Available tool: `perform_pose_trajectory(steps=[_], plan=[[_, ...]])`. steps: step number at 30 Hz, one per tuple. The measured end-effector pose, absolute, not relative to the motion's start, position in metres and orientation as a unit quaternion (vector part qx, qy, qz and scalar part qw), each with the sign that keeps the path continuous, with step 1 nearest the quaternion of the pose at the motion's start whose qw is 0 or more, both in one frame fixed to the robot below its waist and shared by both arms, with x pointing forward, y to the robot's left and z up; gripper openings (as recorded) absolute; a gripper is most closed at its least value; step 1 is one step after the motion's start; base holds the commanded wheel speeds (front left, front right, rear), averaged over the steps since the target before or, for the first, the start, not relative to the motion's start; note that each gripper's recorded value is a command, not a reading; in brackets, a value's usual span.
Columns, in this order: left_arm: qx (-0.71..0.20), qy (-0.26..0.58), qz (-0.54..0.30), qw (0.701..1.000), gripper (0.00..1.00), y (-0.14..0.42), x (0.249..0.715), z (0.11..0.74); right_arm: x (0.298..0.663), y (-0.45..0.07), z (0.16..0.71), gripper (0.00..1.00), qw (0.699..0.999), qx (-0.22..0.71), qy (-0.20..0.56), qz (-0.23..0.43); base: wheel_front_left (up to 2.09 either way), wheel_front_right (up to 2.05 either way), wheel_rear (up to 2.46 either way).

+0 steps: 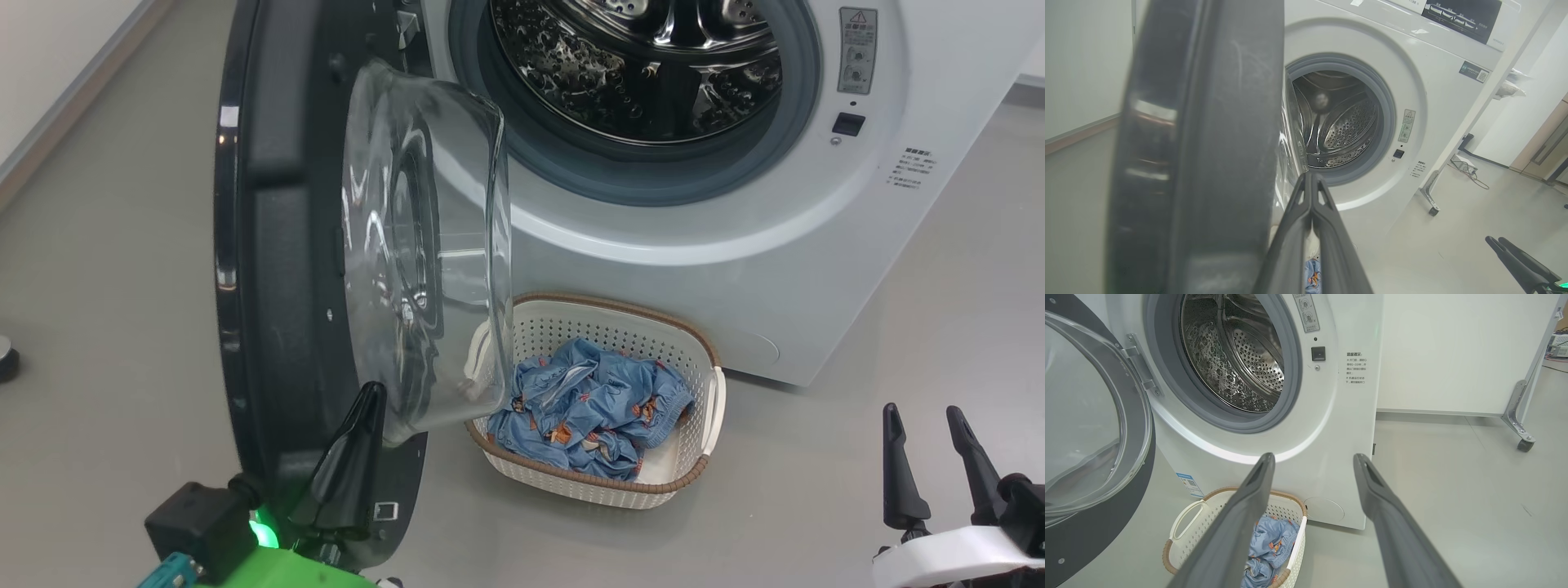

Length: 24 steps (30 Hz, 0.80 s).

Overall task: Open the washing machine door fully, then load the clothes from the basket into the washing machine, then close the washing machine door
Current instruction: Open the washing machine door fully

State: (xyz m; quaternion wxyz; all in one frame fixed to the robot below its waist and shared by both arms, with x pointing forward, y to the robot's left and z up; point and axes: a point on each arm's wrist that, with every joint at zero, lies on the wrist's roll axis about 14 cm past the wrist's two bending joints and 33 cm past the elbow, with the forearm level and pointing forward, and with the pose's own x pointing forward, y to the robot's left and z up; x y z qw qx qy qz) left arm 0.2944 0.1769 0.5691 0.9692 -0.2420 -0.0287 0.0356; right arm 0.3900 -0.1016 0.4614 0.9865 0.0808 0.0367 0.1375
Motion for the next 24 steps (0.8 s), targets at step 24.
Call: perform_pose_trajectory(steps=[24], plan=[[-0.220, -0.005, 0.166, 0.961, 0.00, 0.240, 0.269, 0.537, 0.402, -0.068, 0.451, 1.00, 0.978, 0.084, 0.053, 0.183, 0.00, 0.00, 0.00]])
